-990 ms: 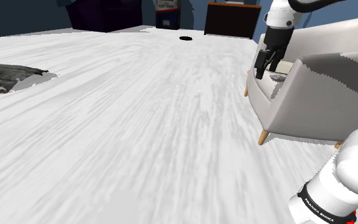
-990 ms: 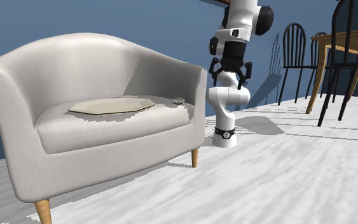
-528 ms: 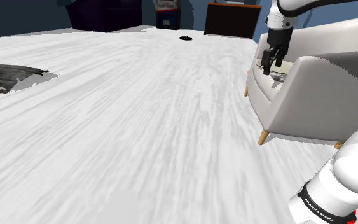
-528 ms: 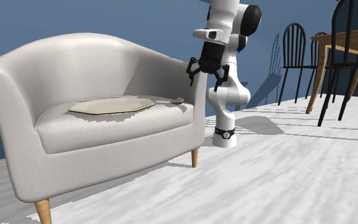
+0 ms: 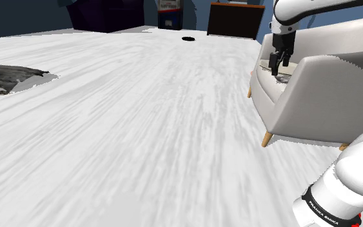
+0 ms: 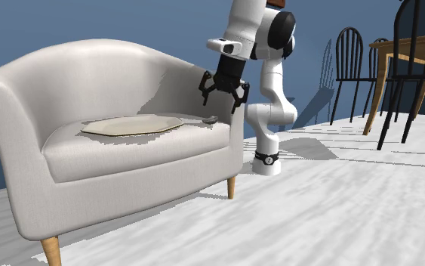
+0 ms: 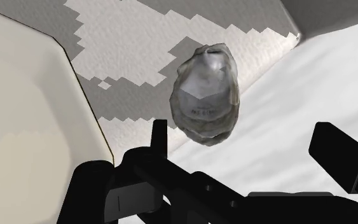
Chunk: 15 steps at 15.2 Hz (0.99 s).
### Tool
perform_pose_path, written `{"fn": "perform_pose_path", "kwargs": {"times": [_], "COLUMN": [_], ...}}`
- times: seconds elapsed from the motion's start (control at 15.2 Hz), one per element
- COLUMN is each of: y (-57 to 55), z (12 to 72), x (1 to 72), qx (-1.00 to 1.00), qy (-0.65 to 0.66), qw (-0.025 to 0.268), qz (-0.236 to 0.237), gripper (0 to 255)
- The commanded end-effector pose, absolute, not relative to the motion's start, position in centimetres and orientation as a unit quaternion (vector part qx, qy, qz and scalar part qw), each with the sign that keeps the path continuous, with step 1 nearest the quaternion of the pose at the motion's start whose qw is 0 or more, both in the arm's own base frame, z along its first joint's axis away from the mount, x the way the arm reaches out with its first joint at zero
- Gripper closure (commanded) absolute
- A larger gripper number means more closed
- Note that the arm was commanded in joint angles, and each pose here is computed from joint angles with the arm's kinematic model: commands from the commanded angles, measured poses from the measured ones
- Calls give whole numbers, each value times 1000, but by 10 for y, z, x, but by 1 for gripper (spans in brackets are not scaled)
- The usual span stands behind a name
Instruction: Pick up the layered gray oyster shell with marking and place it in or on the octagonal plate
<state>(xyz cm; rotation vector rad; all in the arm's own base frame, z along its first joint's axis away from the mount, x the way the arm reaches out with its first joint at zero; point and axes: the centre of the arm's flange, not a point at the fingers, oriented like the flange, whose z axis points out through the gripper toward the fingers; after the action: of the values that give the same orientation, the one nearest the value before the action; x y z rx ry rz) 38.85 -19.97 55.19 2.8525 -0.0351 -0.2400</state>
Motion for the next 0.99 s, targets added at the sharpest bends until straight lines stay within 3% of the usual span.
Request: {"fn": "perform_pose_path", "kwargs": {"times": [0.0,0.73,0.79,0.92], "y": [-203,-208,-208,-208], "z": [544,526,526,526], "x": [387,384,384,384], "qx": [987,987,987,987], "qy": [-12,-12,-12,-12], "qw": [140,140,140,140], "qz": [-84,-84,-84,-84], "gripper": [0,0,255,255]}}
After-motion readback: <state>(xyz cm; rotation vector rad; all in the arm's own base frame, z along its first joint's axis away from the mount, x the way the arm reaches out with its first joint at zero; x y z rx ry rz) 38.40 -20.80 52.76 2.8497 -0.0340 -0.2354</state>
